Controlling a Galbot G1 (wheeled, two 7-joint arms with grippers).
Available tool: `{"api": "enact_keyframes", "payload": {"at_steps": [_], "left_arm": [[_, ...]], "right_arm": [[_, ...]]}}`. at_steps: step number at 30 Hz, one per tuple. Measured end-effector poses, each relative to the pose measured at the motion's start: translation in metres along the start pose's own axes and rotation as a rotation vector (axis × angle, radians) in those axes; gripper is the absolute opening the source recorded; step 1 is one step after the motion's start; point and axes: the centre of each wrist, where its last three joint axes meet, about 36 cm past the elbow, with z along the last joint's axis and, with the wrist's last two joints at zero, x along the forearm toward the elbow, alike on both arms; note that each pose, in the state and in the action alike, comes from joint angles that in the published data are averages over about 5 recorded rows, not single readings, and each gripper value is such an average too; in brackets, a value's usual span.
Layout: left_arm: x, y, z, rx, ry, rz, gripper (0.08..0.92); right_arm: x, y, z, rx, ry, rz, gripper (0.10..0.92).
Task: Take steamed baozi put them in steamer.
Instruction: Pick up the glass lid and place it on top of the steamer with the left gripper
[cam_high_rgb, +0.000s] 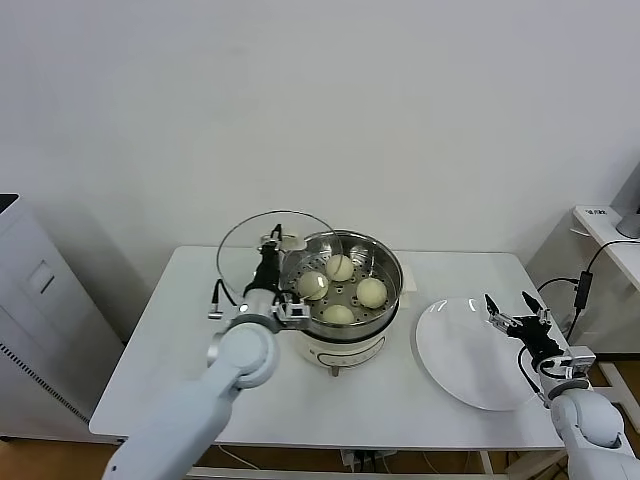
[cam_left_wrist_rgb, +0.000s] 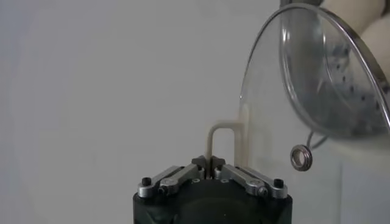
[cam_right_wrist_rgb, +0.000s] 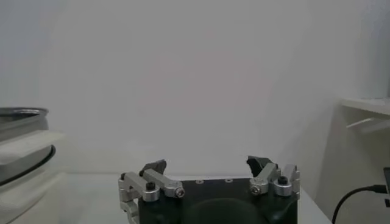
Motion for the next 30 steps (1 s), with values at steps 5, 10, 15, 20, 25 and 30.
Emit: {"api": "enact_keyframes", "payload": {"at_steps": [5,10,15,20,25,30], "left_arm": [[-0.002,-0.003,-0.021,0.0,-0.025,-0.002,0.104],[-0.003,-0.007,-0.04,0.001,-0.052,-0.003,0.104],[-0.003,-0.012,-0.055,0.001,-0.078,-0.003,0.104],[-0.004,-0.018,-0.067,0.001,-0.095,0.005,0.104],[-0.005,-0.023,-0.077,0.002,-0.099,0.013,0.104],[-0.006,-0.027,-0.087,0.005,-0.098,0.02,0.104]], "right_arm": [[0.0,0.001,0.001,-0.002,0.001,-0.001,0.823],[0.001,0.001,0.002,-0.002,0.004,-0.002,0.823],[0.002,0.001,0.003,-0.002,0.006,-0.003,0.823],[0.003,0.001,0.004,-0.001,0.006,-0.005,0.823],[0.003,0.001,0.004,-0.001,0.007,-0.005,0.823],[0.004,-0.001,0.005,-0.001,0.007,-0.004,0.823]]}}
